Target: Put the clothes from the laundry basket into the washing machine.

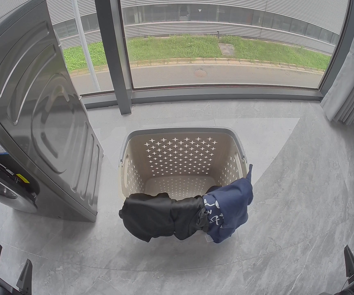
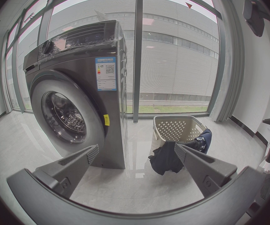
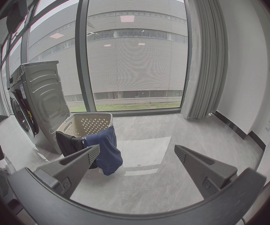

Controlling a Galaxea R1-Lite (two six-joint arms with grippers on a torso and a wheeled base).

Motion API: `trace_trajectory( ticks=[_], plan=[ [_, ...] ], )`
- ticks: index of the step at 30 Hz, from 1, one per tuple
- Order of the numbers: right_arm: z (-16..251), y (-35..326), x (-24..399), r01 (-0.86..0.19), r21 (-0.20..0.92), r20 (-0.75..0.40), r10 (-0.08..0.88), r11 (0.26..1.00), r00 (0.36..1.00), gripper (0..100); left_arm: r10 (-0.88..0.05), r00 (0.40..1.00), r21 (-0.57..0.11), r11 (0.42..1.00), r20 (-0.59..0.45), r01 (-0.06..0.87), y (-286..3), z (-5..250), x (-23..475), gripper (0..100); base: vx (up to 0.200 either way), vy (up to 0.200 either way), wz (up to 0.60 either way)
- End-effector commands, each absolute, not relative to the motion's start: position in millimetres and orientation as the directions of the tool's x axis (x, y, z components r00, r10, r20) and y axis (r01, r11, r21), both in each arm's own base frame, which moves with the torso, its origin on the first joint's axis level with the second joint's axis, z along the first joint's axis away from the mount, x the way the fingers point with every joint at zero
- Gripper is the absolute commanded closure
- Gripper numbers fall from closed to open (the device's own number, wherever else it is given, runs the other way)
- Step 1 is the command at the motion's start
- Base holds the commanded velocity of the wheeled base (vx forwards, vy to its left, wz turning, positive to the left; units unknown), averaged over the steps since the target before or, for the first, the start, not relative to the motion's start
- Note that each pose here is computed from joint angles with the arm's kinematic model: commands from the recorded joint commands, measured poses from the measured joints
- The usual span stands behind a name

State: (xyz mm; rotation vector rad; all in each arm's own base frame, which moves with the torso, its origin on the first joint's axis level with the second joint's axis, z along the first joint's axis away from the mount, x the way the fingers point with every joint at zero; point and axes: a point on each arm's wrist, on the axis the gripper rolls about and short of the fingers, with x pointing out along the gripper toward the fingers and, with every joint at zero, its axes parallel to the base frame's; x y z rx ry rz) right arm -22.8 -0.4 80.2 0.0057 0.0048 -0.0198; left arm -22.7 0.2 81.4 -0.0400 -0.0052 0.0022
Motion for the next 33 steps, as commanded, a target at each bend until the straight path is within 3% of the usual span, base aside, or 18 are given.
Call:
trace_trajectory(
  ticks=[1, 33],
  plan=[
    [75.9, -0.4, -22.3, 0.020, 0.006, -0.012, -0.020, 1.000, 1.000, 0, 0.003, 1.000, -0.040, 0.999, 0.006, -0.003, 0.2, 76.1, -22.8, 0, 0.000, 0.200, 0.00],
    [75.9, -0.4, -22.3, 0.020, 0.006, -0.012, -0.020, 1.000, 1.000, 0, 0.003, 1.000, -0.041, 0.999, 0.006, -0.003, 0.2, 76.1, -22.8, 0, 0.000, 0.200, 0.00]
  ],
)
